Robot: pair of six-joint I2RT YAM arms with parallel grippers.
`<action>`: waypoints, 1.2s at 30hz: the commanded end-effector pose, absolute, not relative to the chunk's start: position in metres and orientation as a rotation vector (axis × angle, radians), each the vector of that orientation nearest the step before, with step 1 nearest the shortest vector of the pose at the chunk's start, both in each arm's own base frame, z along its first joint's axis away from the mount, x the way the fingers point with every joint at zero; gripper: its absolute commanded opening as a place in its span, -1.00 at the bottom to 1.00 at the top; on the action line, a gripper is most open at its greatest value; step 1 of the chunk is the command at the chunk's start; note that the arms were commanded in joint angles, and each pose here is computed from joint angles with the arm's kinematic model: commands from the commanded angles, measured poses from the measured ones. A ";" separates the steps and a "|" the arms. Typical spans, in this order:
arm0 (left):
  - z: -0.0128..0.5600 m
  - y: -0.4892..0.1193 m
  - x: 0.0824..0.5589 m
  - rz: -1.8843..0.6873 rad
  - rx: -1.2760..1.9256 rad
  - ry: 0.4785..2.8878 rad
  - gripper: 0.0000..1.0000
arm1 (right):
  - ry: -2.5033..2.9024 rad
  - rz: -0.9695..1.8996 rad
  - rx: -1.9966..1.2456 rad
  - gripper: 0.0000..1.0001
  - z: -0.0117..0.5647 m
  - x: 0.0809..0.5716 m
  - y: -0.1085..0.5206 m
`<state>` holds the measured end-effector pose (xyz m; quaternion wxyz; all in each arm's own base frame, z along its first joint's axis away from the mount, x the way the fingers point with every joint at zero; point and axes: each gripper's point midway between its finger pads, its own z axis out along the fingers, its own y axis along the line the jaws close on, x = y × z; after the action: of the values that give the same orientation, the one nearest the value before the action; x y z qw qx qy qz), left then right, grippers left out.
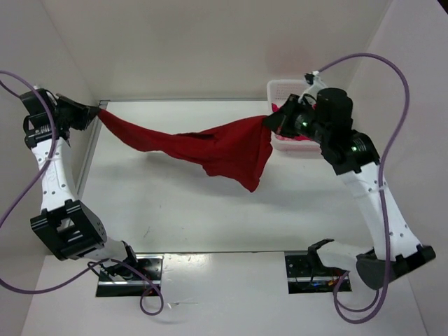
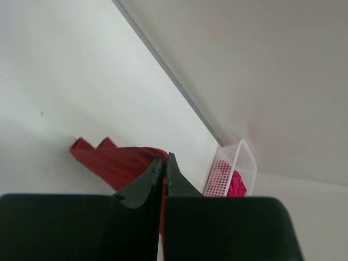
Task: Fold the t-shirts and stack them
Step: Flatten out the tshirt
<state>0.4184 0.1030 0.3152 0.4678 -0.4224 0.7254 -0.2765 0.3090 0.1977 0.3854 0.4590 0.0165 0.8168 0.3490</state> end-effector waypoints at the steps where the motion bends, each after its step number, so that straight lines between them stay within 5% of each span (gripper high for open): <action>1: 0.324 0.109 0.421 -0.659 -1.021 1.750 -1.00 | 2.086 0.888 0.051 -0.99 0.343 0.321 0.185; 7: 0.252 0.110 0.416 -0.645 -1.123 1.842 -1.00 | 2.335 0.741 0.196 -0.99 0.190 0.390 0.188; 12: 0.226 0.106 0.416 -0.572 -1.128 1.898 -1.00 | 2.361 0.573 0.279 -0.99 0.164 0.458 0.185; 15: 0.215 0.104 0.412 -0.573 -1.148 1.919 -1.00 | 2.228 0.536 0.261 -0.41 0.218 0.468 0.193; 16: 0.212 0.104 0.412 -0.573 -1.148 1.919 -1.00 | 2.212 0.525 0.255 -0.08 0.228 0.463 0.196; 17: 0.208 0.104 0.411 -0.573 -1.154 1.925 -1.00 | 2.221 0.519 0.235 0.04 0.228 0.451 0.203; 21: 0.192 0.094 0.407 -0.578 -1.152 1.966 -1.00 | 2.330 0.649 0.295 0.17 0.180 0.362 0.213; 27: 0.175 0.065 0.399 -0.559 -1.097 2.034 -1.00 | 2.587 0.770 0.297 -0.64 0.094 0.228 0.248; 30: 0.165 0.040 0.389 -0.540 -1.053 2.096 -1.00 | 2.640 0.824 0.303 -0.75 0.072 0.196 0.257; 36: 0.149 0.025 0.364 -0.482 -1.030 2.166 -1.00 | 2.721 0.865 0.265 0.02 0.045 0.168 0.286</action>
<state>0.3703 0.0135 0.1393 0.3142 -0.4010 0.8338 -0.2127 0.1592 0.2520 0.0312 0.1174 0.0820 0.9597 0.2418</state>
